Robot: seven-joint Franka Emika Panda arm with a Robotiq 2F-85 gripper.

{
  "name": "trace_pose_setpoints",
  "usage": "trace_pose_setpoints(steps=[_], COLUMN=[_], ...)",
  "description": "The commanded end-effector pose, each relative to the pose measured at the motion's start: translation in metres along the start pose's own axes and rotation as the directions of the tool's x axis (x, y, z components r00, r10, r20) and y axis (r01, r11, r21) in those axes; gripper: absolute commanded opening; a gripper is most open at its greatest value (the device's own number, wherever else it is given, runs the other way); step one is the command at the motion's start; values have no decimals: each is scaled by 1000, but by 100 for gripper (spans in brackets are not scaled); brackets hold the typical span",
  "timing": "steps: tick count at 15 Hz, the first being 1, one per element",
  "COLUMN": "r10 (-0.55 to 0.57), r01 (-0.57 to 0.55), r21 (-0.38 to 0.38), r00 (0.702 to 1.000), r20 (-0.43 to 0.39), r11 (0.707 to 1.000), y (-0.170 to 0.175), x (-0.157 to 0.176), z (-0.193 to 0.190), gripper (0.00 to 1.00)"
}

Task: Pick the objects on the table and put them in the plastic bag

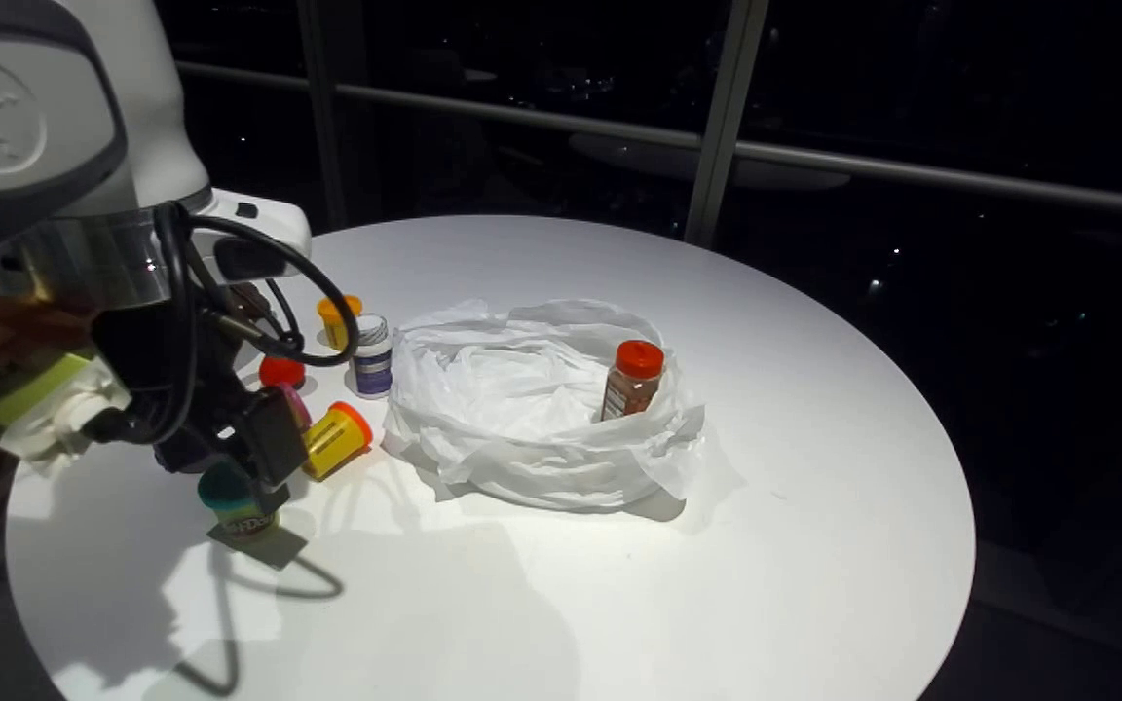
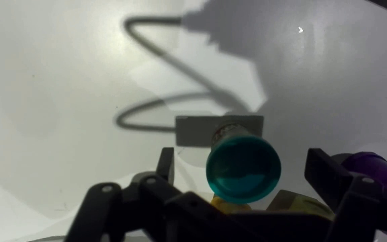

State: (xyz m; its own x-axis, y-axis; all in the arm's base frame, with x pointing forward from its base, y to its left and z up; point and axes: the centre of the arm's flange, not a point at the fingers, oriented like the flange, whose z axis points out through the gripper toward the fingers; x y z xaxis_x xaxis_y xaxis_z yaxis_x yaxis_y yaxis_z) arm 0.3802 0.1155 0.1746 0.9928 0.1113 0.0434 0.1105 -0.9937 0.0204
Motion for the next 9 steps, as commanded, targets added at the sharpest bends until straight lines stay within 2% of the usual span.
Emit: trace_pose_setpoints(steps=[1, 2, 3, 5, 9], r10=[-12, -14, -12, -7, 12], r01=[12, 14, 12, 7, -12], r21=[-18, -18, -20, -11, -1], r00=[1000, 1000, 1000, 1000, 1000], r20=[-7, -8, -8, 3, 11], r11=[1000, 1000, 1000, 1000, 1000], y=[0, 1, 3, 5, 4], x=[15, 18, 21, 26, 28], z=[11, 12, 15, 18, 14], gripper=[100, 97, 74, 71, 39])
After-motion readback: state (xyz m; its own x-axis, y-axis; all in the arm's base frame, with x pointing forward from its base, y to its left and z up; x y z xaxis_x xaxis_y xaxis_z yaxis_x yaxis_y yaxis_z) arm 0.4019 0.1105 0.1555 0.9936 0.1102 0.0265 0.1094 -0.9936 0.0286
